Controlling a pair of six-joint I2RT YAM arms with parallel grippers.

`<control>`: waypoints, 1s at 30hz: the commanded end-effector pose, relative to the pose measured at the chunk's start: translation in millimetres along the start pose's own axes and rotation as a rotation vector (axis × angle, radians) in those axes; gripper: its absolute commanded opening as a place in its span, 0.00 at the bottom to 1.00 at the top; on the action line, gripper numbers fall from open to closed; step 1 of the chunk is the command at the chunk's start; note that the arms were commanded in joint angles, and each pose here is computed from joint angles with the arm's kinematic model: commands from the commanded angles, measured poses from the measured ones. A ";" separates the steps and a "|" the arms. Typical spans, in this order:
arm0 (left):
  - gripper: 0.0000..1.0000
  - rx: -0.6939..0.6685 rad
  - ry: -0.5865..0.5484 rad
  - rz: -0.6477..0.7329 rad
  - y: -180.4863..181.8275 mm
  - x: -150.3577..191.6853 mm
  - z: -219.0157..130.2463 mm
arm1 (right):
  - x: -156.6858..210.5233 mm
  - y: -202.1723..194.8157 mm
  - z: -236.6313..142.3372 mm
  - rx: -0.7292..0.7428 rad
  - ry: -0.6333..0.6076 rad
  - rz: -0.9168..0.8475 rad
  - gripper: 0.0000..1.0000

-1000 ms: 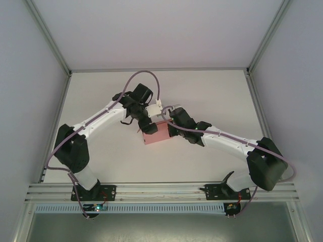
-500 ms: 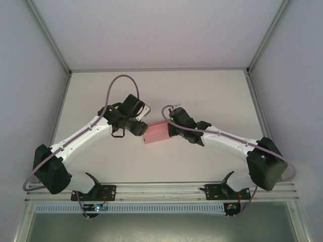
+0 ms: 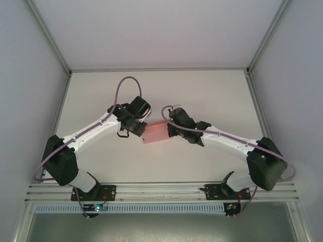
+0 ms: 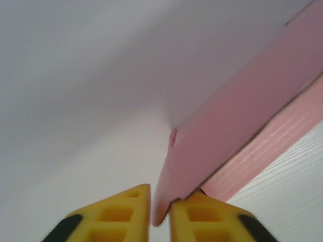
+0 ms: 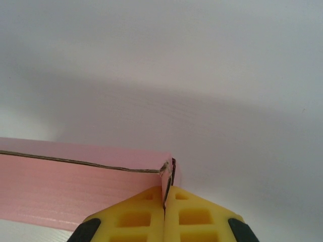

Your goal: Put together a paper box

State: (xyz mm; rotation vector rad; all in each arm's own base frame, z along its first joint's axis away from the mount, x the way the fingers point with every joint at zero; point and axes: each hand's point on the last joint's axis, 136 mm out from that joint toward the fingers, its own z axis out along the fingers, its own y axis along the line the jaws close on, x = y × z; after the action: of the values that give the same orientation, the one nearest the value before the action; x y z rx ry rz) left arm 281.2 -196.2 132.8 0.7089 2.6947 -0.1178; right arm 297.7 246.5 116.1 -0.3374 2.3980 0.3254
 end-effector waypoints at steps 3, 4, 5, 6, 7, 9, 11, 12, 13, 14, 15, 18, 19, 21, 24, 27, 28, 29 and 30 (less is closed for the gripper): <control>0.03 0.025 -0.032 -0.072 -4.5 -9.4 -11.3 | 48.3 -10.7 3.9 0.054 0.170 -0.033 0.00; 0.01 0.036 -0.032 -0.090 -6.7 -9.8 -10.6 | 48.4 -11.0 3.9 0.059 0.168 -0.038 0.00; 0.00 0.038 -0.029 -0.106 -7.0 -10.0 -10.0 | 47.6 -10.4 3.6 0.061 0.165 -0.043 0.00; 0.00 0.029 -0.027 -0.139 -5.1 -10.5 -9.3 | 48.3 -10.5 3.8 0.069 0.163 -0.050 0.00; 0.00 0.028 -0.024 -0.168 -4.0 -11.0 -7.7 | 48.7 -10.7 3.5 0.076 0.163 -0.057 0.00; 0.00 0.044 -0.008 -0.218 -4.9 -12.2 -6.3 | 50.2 -10.3 3.2 0.091 0.162 -0.074 0.00; 0.00 0.078 0.022 -0.297 -5.2 -13.4 -4.9 | 53.0 -10.1 3.8 0.106 0.163 -0.087 0.00; 0.00 0.110 0.041 -0.345 -6.2 -13.6 -4.4 | 53.9 -9.3 4.3 0.110 0.161 -0.090 0.00; 0.00 0.159 0.060 -0.380 -9.9 -14.2 -4.6 | 55.9 -8.1 5.2 0.110 0.163 -0.093 0.00; 0.00 0.204 0.076 -0.425 -12.7 -15.2 -4.9 | 57.7 -8.6 6.3 0.120 0.161 -0.101 0.00; 0.00 0.247 0.089 -0.449 -16.1 -16.3 -6.5 | 58.9 -8.8 7.4 0.128 0.158 -0.103 0.00; 0.00 0.304 0.095 -0.505 -18.2 -21.0 -8.7 | 64.6 -7.6 11.0 0.133 0.156 -0.100 0.00; 0.00 0.313 0.100 -0.536 -16.8 -22.2 -8.4 | 66.2 -7.1 12.1 0.133 0.159 -0.101 0.00; 0.00 0.375 0.109 -0.580 -19.2 -26.8 -9.1 | 68.2 -6.5 12.4 0.137 0.163 -0.110 0.00; 0.00 0.409 0.108 -0.618 -16.4 -31.3 -10.4 | 69.6 -6.9 12.2 0.140 0.165 -0.116 0.00; 0.00 0.379 0.110 -0.615 -11.3 -30.2 -9.1 | 68.6 -8.2 11.0 0.144 0.157 -0.118 0.00; 0.00 0.390 0.107 -0.614 -12.7 -30.7 -8.5 | 68.5 -8.9 10.5 0.147 0.157 -0.117 0.00; 0.00 0.402 0.106 -0.614 -14.4 -30.9 -7.6 | 68.5 -8.4 10.6 0.145 0.158 -0.117 0.00; 0.00 0.401 0.109 -0.611 -14.4 -29.6 -4.7 | 67.1 -7.3 10.4 0.141 0.154 -0.114 0.00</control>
State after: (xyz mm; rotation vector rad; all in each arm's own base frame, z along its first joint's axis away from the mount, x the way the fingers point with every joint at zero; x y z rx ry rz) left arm 295.9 -205.9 141.6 -0.0420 2.9382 -0.6712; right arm 293.5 248.1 113.8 -0.3089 2.3431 0.1799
